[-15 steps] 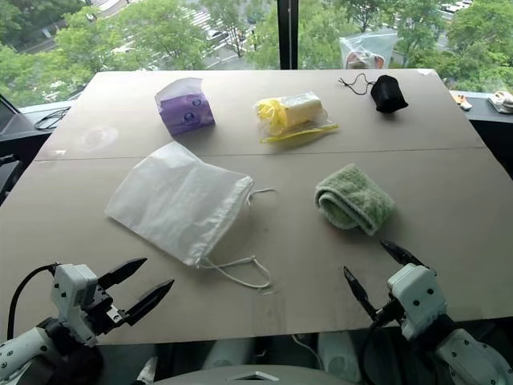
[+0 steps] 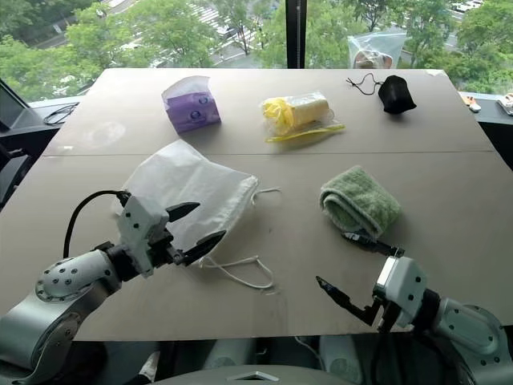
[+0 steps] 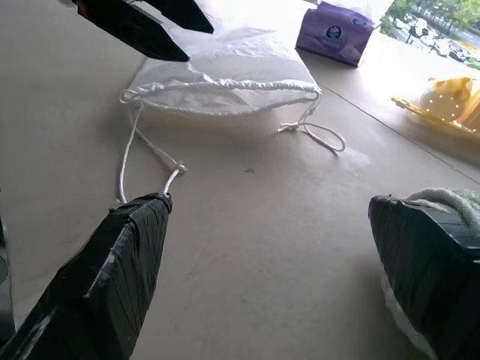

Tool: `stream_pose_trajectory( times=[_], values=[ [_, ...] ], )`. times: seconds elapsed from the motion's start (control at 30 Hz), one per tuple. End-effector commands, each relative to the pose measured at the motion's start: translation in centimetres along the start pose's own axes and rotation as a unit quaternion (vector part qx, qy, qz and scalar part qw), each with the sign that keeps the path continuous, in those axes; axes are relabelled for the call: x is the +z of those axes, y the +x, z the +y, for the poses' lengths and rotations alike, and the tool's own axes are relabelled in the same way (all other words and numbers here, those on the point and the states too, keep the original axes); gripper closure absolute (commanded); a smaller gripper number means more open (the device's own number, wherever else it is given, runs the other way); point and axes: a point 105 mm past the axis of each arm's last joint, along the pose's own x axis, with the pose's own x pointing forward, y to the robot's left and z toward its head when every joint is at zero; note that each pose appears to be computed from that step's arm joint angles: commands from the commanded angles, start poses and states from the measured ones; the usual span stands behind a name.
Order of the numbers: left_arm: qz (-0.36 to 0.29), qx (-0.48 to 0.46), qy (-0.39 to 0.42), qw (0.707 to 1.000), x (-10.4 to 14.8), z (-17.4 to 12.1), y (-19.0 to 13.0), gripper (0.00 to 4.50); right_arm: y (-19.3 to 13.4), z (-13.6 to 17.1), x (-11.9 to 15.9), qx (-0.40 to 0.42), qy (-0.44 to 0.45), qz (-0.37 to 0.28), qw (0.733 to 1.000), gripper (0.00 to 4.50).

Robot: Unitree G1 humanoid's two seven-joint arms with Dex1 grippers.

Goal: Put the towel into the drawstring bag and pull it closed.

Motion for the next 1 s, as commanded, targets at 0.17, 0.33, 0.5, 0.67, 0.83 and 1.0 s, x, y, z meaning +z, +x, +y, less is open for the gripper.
stream_pose_trajectory(
  times=[0.17,0.33,0.5,0.67,0.83,1.0],
  values=[
    [0.087,0.064,0.084,0.991,-3.2,1.7,1.5,0.17,0.4,-0.6,0.0,-0.007,-0.019,0.008,1.0,0.0],
    [0.082,0.059,0.067,0.993,-3.5,2.0,2.1,2.16,0.6,-1.3,-0.2,-0.043,-0.02,0.022,0.999,0.0],
    [0.072,0.062,0.074,0.993,-4.1,3.7,2.1,4.46,1.1,-2.3,-0.4,-0.09,-0.044,0.051,0.994,0.0],
    [-0.009,0.02,-0.071,0.997,-2.5,5.0,1.8,4.46,2.1,-2.2,0.2,-0.094,-0.029,0.045,0.994,0.0],
    [-0.019,0.026,-0.137,0.99,-2.6,8.3,0.2,4.46,2.7,-1.6,0.9,-0.066,-0.006,0.022,0.998,0.0],
    [-0.034,0.048,-0.065,0.996,-2.6,8.7,-0.8,4.23,2.8,-0.8,1.1,-0.021,0.019,0.011,1.0,0.0]
  ],
)
